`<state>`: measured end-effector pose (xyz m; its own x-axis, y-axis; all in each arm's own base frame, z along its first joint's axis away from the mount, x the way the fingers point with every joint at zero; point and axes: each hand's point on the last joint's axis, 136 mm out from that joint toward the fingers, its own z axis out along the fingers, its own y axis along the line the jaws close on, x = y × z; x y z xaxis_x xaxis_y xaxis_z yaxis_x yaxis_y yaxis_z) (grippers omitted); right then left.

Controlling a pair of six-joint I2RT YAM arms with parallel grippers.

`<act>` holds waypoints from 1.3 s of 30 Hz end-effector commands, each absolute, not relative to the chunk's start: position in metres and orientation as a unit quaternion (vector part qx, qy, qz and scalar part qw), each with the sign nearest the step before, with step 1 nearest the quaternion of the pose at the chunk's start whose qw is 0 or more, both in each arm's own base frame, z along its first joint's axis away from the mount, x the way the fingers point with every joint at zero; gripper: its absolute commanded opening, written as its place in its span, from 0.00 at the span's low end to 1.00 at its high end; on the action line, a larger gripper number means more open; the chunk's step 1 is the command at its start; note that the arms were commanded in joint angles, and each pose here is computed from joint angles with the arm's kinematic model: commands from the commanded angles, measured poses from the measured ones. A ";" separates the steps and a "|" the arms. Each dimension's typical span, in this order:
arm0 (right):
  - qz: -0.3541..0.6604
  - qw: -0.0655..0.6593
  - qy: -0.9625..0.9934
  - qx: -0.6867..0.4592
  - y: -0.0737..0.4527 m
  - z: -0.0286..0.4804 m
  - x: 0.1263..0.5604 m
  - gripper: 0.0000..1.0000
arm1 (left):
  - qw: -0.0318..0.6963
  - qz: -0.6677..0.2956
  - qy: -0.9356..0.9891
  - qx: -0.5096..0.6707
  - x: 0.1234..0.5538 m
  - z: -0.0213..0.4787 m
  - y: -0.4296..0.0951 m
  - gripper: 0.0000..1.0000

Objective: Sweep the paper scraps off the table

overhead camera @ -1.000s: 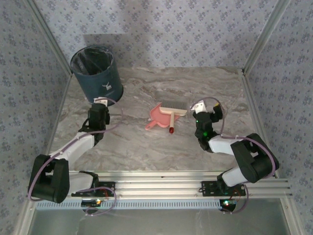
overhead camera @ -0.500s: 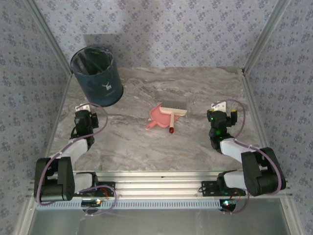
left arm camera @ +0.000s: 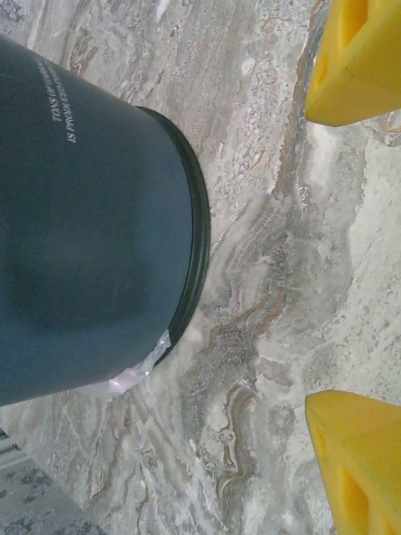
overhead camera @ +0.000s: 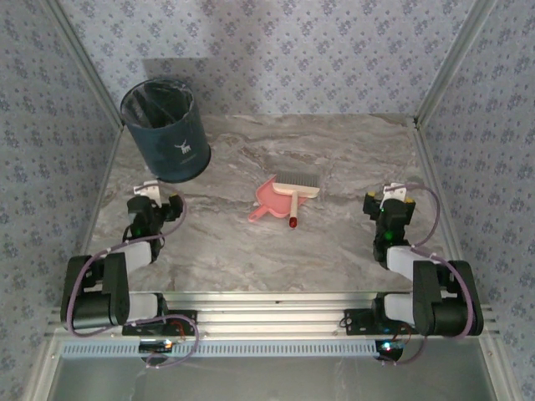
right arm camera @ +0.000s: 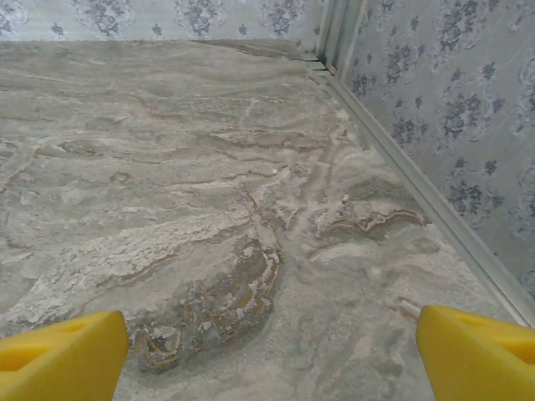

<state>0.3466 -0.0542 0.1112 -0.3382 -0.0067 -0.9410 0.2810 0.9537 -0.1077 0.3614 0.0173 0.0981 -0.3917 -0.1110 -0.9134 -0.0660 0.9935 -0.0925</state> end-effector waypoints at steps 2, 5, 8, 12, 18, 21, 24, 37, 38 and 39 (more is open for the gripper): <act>-0.078 0.600 0.792 0.078 -0.045 0.122 0.355 0.92 | 0.603 -0.032 0.796 -0.023 0.372 0.121 0.012 0.83; -0.058 0.611 0.786 0.070 -0.040 0.120 0.357 0.92 | 0.605 -0.037 0.795 -0.012 0.375 0.118 0.009 0.83; -0.047 0.614 0.786 0.061 -0.036 0.117 0.360 0.92 | 0.594 -0.042 0.803 -0.007 0.378 0.113 0.007 0.83; -0.043 0.613 0.787 0.056 -0.034 0.113 0.364 0.92 | 0.592 -0.042 0.805 -0.005 0.381 0.107 0.007 0.83; -0.045 0.608 0.791 0.048 -0.031 0.101 0.369 0.92 | 0.581 -0.042 0.813 -0.005 0.388 0.094 0.007 0.87; -0.050 0.603 0.795 0.039 -0.028 0.096 0.372 0.92 | 0.574 -0.034 0.818 -0.011 0.392 0.092 0.009 0.92; -0.057 0.593 0.802 0.036 -0.026 0.092 0.376 0.93 | 0.560 -0.013 0.828 -0.030 0.397 0.090 0.016 0.99; -0.076 0.565 0.819 0.057 -0.034 0.089 0.387 1.00 | 0.556 0.004 0.831 -0.027 0.398 0.089 0.014 0.99; -0.077 0.565 0.819 0.057 -0.035 0.089 0.387 1.00 | 0.556 0.004 0.831 -0.027 0.398 0.089 0.014 1.00; -0.077 0.565 0.820 0.057 -0.035 0.089 0.387 1.00 | 0.556 0.004 0.831 -0.027 0.398 0.089 0.013 0.99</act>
<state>0.3860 -0.0324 0.0909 -0.3434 0.0052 -0.9392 0.1633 0.9851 -0.0542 0.3934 0.0135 0.0848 -0.3902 -0.0558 -0.9190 -0.0479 0.9980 -0.0402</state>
